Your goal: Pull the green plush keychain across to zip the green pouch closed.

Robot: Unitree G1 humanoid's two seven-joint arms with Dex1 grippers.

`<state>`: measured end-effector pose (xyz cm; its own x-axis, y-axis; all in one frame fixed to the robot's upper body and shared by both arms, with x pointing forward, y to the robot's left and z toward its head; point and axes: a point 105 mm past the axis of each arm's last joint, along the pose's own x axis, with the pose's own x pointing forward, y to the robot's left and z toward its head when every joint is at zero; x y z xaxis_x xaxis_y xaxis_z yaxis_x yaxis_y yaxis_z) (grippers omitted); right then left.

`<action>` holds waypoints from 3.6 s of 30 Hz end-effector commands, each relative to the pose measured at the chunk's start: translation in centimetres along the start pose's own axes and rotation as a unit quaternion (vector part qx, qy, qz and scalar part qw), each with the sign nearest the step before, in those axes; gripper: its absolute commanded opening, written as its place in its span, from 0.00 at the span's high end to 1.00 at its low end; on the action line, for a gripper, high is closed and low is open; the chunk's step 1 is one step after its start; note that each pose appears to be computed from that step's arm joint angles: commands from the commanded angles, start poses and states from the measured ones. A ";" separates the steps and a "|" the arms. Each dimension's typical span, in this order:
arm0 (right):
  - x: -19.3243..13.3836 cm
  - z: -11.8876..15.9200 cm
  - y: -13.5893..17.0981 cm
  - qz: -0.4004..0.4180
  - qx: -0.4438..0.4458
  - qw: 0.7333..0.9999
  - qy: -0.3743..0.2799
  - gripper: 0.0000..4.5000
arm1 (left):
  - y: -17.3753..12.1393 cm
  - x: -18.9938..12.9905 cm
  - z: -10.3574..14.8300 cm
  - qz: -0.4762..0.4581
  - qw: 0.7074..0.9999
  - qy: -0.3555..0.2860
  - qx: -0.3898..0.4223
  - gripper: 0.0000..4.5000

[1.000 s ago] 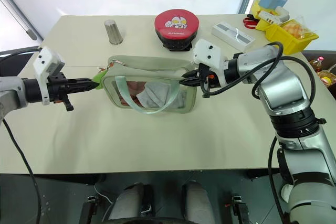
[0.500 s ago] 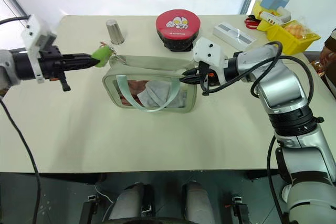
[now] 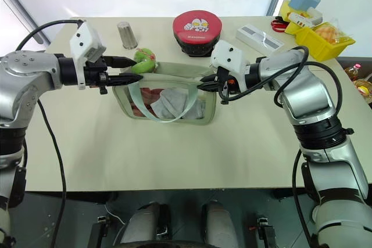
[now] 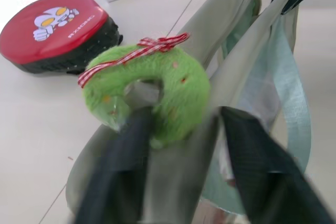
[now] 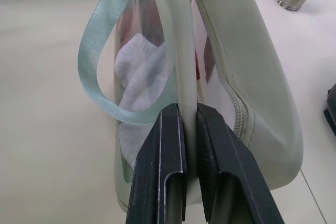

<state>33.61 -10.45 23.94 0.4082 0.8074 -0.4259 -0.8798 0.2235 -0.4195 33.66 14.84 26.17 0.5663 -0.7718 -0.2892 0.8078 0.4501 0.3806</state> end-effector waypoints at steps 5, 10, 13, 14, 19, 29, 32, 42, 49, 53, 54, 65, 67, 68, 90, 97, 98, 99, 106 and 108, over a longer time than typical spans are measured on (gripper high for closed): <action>0.0 0.6 0.0 0.002 -0.017 1.000 -0.009 0.94 | 0.7 -4.4 1.1 0.005 0.999 0.034 0.039 0.02; 0.2 0.9 -0.2 0.003 -0.022 1.000 -0.013 0.94 | 1.5 -5.7 -1.6 0.039 0.997 0.065 0.015 0.02; 0.2 1.0 -0.2 0.005 -0.023 1.000 -0.014 0.94 | 1.6 -4.9 -2.8 0.055 0.997 0.054 -0.006 0.02; 0.2 1.0 -0.2 0.006 -0.022 1.000 -0.014 0.94 | 1.4 -4.7 -3.3 0.054 0.997 0.054 -0.009 0.02; 0.3 0.9 0.1 0.010 -0.020 1.000 -0.013 0.94 | 1.1 -4.0 -3.9 0.047 0.998 0.043 -0.016 0.13; 0.2 1.6 0.4 0.008 -0.016 1.000 -0.021 0.94 | 0.7 -3.3 -4.2 0.038 0.998 0.034 -0.022 0.99; 0.1 1.8 0.5 0.010 -0.013 1.000 -0.024 0.94 | 0.8 -3.1 -4.1 0.042 0.998 0.032 -0.024 0.99; -2.1 2.7 -0.9 0.023 -0.002 0.999 -0.026 0.19 | 0.7 -3.0 -4.0 0.041 0.998 0.038 -0.022 1.00; -0.9 8.7 -5.5 0.017 0.090 0.982 -0.165 0.19 | 0.5 -2.7 -3.8 0.039 0.998 0.035 -0.019 1.00; 4.4 9.5 -7.2 -0.019 0.110 0.980 -0.165 0.19 | 0.4 -2.6 -3.6 0.038 0.999 0.032 -0.016 1.00; 5.5 9.7 -7.2 -0.019 0.112 0.980 -0.162 0.19 | 0.3 -2.6 -3.6 0.039 0.999 0.032 -0.016 1.00; 9.6 7.4 -6.5 0.007 0.135 0.987 -0.092 0.19 | 0.0 -3.4 -4.0 0.050 0.998 0.038 -0.021 1.00; 9.6 7.4 -6.4 0.010 0.139 0.986 -0.093 0.19 | 0.1 -3.5 -4.0 0.055 0.997 0.039 -0.022 1.00; 9.6 7.3 -6.4 0.012 0.141 0.986 -0.094 0.19 | 0.1 -3.5 -4.0 0.056 0.997 0.038 -0.022 1.00; -0.4 6.5 -9.9 -0.142 0.132 0.976 -0.100 0.99 | 0.3 -3.2 -4.5 0.057 0.997 0.040 -0.024 1.00; -5.6 4.3 -10.3 -0.262 0.103 0.958 -0.048 0.99 | -0.1 -2.8 -4.7 0.052 0.997 0.040 -0.034 1.00; -6.3 3.9 -10.3 -0.277 0.097 0.955 -0.038 0.99 | -0.2 -2.7 -4.7 0.051 0.997 0.039 -0.036 1.00; -6.8 3.6 -10.2 -0.289 0.097 0.952 -0.031 0.99 | -0.3 -2.5 -4.7 0.049 0.997 0.037 -0.037 1.00; -7.9 -1.4 -8.9 -0.342 0.127 0.931 0.028 0.99 | -0.6 -1.8 -4.5 0.041 0.998 0.029 -0.039 1.00; -6.9 -3.6 -7.9 -0.336 0.147 0.929 0.046 0.99 | -0.6 -1.7 -4.4 0.039 0.998 0.028 -0.039 1.00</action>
<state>38.85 -19.10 26.67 0.8704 0.4192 -0.2583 -0.4896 0.7926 -0.3633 33.08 18.08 22.50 0.6428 -0.7033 -0.3035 0.7633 0.5546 0.3314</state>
